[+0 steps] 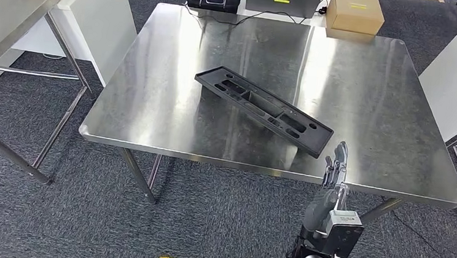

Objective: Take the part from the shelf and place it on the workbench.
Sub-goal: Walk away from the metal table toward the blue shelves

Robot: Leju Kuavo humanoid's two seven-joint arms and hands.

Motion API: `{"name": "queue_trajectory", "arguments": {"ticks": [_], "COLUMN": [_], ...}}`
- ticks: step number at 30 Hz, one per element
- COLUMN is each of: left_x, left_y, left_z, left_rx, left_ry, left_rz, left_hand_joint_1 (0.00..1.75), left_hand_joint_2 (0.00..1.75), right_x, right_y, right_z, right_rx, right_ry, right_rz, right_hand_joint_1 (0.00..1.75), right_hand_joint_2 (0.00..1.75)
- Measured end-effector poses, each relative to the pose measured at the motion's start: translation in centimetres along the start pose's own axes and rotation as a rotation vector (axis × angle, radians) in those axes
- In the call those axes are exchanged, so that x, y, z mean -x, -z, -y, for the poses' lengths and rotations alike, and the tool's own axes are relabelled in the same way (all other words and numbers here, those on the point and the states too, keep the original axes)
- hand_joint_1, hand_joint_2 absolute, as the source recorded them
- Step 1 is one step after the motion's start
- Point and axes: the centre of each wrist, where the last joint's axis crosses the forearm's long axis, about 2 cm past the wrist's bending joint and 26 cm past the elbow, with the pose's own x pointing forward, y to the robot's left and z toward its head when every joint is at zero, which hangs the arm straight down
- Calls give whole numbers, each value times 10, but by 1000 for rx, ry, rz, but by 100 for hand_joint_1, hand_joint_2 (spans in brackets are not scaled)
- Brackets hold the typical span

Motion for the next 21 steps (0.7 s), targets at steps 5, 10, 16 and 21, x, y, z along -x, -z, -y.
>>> {"name": "queue_trajectory", "arguments": {"ticks": [5,10,16,21], "left_x": [0,0,-1,-2], "left_y": [0,0,1,0], "left_z": [0,0,-1,1], "left_rx": [2,0,0,3], "left_ry": [0,0,-1,-3], "left_rz": [1,0,1,4], "left_hand_joint_1": [0,0,0,0], "left_hand_joint_2": [0,0,0,0], "right_x": [3,4,7,8], "right_y": [-3,-7,-12,-14], "right_z": [3,5,8,10], "right_rx": [6,10,11,14], "right_ry": [-14,-25,-37,-43], "right_rz": [-12,-24,-39,-43], "right_hand_joint_1": [0,0,0,0], "right_hand_joint_2": [0,0,0,0]}}
